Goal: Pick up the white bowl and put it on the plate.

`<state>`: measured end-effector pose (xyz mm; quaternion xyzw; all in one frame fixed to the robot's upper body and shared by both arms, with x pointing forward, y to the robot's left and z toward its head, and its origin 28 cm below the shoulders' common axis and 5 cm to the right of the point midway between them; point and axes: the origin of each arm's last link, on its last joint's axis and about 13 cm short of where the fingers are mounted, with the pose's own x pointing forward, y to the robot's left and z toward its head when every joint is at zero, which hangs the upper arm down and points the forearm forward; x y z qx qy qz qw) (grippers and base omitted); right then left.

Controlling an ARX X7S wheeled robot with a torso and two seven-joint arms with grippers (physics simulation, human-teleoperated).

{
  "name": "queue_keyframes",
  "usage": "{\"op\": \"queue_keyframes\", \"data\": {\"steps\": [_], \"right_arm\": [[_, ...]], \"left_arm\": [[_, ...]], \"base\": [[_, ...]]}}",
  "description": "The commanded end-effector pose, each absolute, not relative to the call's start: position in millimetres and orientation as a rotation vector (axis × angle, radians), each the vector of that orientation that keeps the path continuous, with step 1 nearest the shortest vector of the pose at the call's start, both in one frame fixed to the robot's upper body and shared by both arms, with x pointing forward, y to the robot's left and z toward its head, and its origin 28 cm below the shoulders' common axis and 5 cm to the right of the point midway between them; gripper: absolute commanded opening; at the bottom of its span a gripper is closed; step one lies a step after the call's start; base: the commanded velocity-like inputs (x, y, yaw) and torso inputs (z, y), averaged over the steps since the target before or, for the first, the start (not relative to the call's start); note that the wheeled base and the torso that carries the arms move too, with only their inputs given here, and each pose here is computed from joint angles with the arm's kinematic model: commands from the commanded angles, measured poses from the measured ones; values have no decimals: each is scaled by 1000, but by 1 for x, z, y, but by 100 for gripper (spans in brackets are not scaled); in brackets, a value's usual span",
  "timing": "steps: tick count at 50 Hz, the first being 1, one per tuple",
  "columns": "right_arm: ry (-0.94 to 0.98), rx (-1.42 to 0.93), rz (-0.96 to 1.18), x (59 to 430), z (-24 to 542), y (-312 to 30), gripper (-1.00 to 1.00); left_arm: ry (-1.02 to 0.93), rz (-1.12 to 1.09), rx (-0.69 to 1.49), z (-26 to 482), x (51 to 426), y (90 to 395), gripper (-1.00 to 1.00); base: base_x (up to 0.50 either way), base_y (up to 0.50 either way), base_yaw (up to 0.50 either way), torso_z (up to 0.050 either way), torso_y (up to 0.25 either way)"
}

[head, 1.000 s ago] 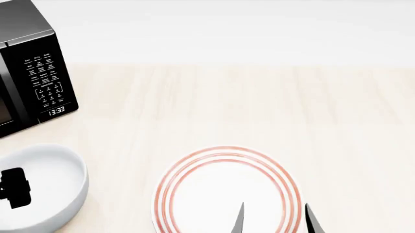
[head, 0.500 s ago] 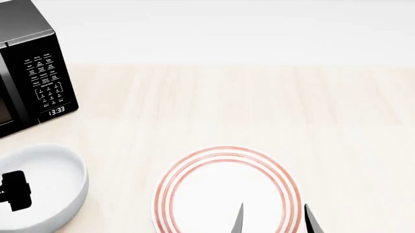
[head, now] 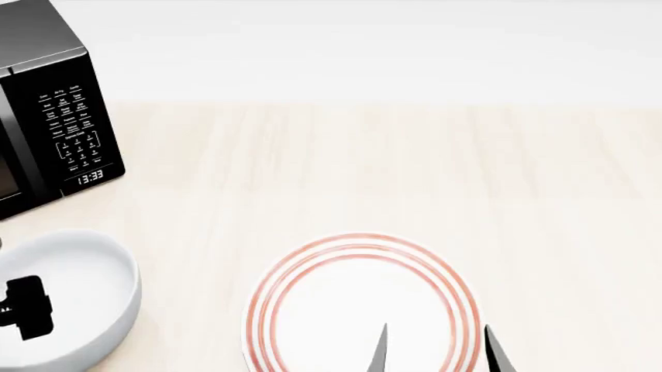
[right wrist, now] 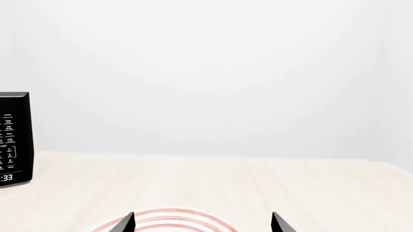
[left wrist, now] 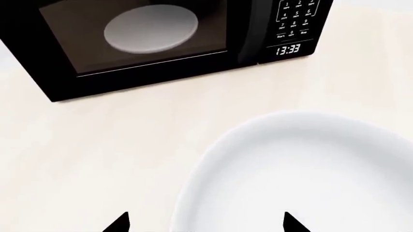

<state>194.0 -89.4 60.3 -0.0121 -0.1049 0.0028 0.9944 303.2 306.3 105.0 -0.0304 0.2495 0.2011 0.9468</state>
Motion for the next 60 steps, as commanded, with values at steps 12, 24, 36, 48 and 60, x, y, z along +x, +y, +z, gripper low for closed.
{"op": "queue_keyframes", "data": {"steps": [12, 24, 36, 48, 60], "right_arm": [[-223, -27, 9, 196, 61, -90, 100], [-223, -26, 10, 195, 60, -90, 100], [-223, -27, 12, 195, 60, -90, 100], [-223, -25, 14, 195, 60, -90, 100], [-223, -24, 17, 195, 61, -89, 100]], "left_arm": [[516, 400, -96, 100, 304, 307, 100], [517, 397, -103, 99, 304, 307, 100], [521, 403, -104, 96, 304, 308, 100], [525, 408, -103, 94, 303, 308, -100], [511, 392, -129, 96, 301, 306, -100]], "base": [[0, 0, 0, 0, 0], [0, 0, 0, 0, 0], [0, 0, 0, 0, 0], [0, 0, 0, 0, 0], [0, 0, 0, 0, 0]]}}
